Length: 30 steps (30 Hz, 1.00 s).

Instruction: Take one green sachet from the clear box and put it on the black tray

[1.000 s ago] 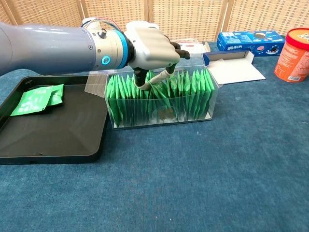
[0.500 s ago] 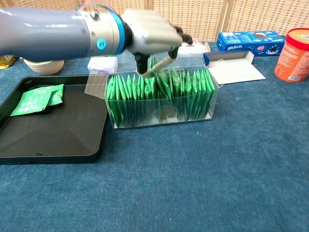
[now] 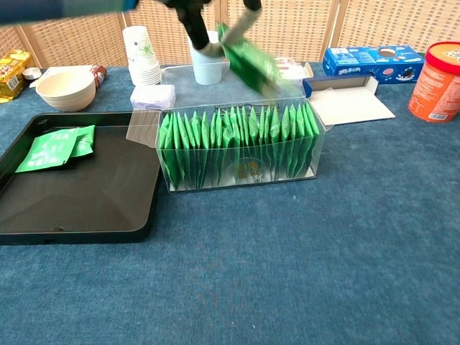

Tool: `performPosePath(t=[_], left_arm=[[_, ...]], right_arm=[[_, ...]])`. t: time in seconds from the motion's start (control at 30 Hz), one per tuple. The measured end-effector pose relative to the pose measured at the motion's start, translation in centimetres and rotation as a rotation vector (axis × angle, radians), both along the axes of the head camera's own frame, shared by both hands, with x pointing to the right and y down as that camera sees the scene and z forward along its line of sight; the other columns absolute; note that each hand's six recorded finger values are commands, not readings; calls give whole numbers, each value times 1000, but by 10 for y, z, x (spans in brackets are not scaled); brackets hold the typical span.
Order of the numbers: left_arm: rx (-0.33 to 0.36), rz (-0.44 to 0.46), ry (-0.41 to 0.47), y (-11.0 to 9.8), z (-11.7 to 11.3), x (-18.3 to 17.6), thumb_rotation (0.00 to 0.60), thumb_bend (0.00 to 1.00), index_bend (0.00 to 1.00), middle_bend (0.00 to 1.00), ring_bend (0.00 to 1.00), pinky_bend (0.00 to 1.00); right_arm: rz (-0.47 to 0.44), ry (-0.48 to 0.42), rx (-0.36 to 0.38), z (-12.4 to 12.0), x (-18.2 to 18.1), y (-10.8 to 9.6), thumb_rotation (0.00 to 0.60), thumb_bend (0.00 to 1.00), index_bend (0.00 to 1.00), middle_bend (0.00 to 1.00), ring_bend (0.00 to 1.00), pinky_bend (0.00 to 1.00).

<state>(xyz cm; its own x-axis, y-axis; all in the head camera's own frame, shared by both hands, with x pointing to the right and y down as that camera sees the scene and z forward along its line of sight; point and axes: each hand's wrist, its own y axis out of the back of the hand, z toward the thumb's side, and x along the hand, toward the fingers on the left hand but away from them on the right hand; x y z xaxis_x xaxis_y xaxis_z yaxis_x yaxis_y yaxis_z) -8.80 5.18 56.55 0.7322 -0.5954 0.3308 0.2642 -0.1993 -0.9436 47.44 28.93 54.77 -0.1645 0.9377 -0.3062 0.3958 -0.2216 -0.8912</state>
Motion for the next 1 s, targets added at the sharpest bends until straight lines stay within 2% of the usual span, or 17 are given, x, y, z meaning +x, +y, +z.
performPosePath(t=[0.2,0.57,0.87,1.0], left_arm=[[3,-56,100,-8,-27,-21,600,439,648,59,0,94],[-25,-171,200,-7,-48,-68,600,438,649,60,0,94],[-60,-276,168,10,-44,-141,600,438,648,60,0,94],[-83,-370,138,22,-38,-185,600,438,648,60,0,94]], right_arm=[[-18,-10,0,2,-4,-4,600,345,0,39,0,58],[-54,-23,-3,5,-13,-12,600,345,0,39,0,57],[-102,-34,-20,11,-27,-22,600,345,0,39,0,57],[-138,-44,-29,16,-38,-31,600,346,0,39,0,57]])
